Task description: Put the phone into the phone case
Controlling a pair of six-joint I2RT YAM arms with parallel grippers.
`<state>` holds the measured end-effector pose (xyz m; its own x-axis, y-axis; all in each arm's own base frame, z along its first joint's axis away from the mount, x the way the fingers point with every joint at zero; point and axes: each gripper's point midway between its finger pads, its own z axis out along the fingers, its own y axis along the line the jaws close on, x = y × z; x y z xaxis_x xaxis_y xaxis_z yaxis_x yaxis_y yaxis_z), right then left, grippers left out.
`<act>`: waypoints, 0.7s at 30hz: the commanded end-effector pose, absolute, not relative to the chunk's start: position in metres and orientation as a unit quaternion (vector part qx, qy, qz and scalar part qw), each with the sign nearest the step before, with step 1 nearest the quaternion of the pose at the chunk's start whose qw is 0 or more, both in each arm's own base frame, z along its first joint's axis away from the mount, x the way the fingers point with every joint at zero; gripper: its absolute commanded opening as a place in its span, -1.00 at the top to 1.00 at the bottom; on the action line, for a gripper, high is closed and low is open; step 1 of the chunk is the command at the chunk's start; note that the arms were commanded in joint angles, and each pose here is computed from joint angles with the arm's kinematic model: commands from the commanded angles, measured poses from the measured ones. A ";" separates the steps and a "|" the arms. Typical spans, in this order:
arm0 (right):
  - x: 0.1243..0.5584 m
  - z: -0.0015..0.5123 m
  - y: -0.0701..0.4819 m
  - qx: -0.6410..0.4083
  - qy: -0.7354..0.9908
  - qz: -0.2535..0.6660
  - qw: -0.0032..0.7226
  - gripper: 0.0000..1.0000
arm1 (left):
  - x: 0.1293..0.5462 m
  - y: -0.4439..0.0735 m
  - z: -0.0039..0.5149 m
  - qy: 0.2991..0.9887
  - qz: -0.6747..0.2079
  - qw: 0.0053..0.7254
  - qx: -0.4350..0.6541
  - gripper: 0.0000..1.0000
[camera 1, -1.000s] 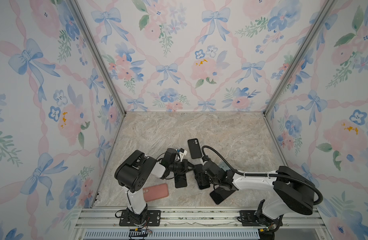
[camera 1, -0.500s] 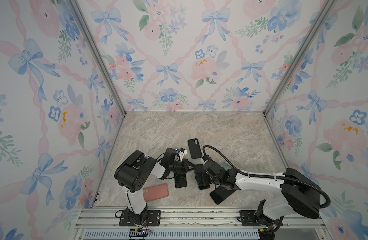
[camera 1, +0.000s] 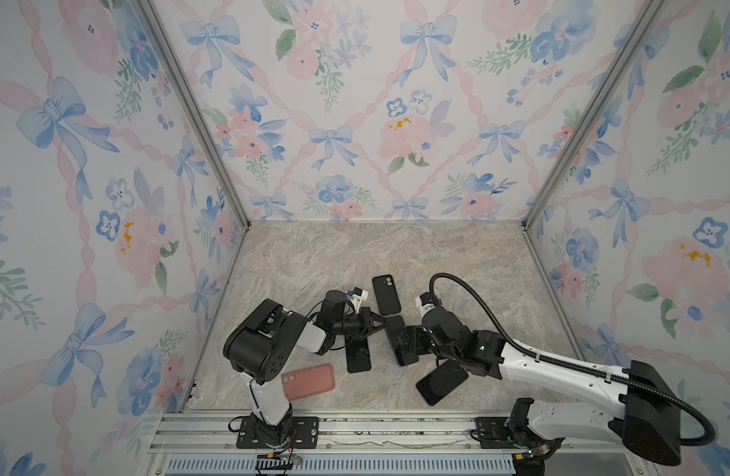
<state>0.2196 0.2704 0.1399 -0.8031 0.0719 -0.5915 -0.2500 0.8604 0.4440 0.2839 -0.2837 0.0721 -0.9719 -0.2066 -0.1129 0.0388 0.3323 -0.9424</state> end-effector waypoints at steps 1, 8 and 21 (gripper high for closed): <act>0.226 0.158 0.259 0.019 0.907 0.292 0.303 -0.69 | 0.302 -0.287 0.114 0.774 -0.616 0.138 -0.051 1.00; 0.236 0.167 0.253 0.176 0.836 0.440 0.278 -0.65 | 0.317 -0.282 0.129 0.757 -0.628 0.160 -0.080 1.00; 0.239 0.154 0.219 0.319 0.755 0.507 0.268 -0.55 | 0.338 -0.283 0.157 0.712 -0.671 0.169 -0.118 1.00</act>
